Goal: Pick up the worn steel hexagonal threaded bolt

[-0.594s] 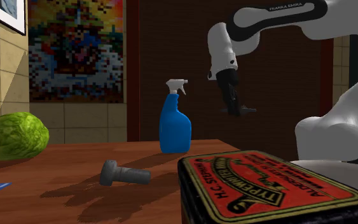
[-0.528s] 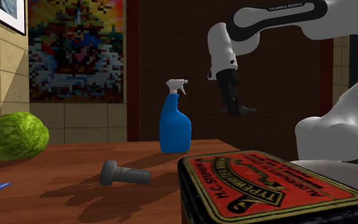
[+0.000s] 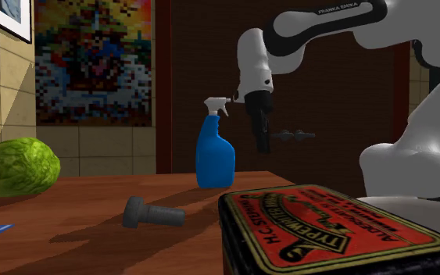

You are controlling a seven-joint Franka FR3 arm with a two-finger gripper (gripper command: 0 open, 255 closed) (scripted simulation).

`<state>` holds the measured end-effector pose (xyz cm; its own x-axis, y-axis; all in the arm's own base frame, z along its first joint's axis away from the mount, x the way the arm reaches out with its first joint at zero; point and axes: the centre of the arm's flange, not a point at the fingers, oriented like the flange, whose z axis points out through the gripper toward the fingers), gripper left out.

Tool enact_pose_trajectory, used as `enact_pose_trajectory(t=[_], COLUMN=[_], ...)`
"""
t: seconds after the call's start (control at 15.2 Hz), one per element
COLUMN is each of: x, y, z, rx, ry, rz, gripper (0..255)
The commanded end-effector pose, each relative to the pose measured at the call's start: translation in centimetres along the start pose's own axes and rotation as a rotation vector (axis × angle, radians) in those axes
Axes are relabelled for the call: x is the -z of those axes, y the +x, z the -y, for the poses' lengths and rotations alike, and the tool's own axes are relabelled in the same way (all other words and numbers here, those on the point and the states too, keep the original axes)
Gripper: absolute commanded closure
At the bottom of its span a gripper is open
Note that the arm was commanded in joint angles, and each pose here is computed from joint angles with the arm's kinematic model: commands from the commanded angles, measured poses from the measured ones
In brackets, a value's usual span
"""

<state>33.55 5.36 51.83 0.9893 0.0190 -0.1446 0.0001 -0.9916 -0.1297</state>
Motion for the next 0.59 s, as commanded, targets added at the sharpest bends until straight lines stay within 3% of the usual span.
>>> enact_pose_trajectory(t=[0.0,0.53], x=[-0.4,-2.6], y=[1.3,5.9], z=[1.9,10.2], rx=[0.045,0.218], ry=[0.004,0.016], rz=[-0.022,-0.096], gripper=[0,0])
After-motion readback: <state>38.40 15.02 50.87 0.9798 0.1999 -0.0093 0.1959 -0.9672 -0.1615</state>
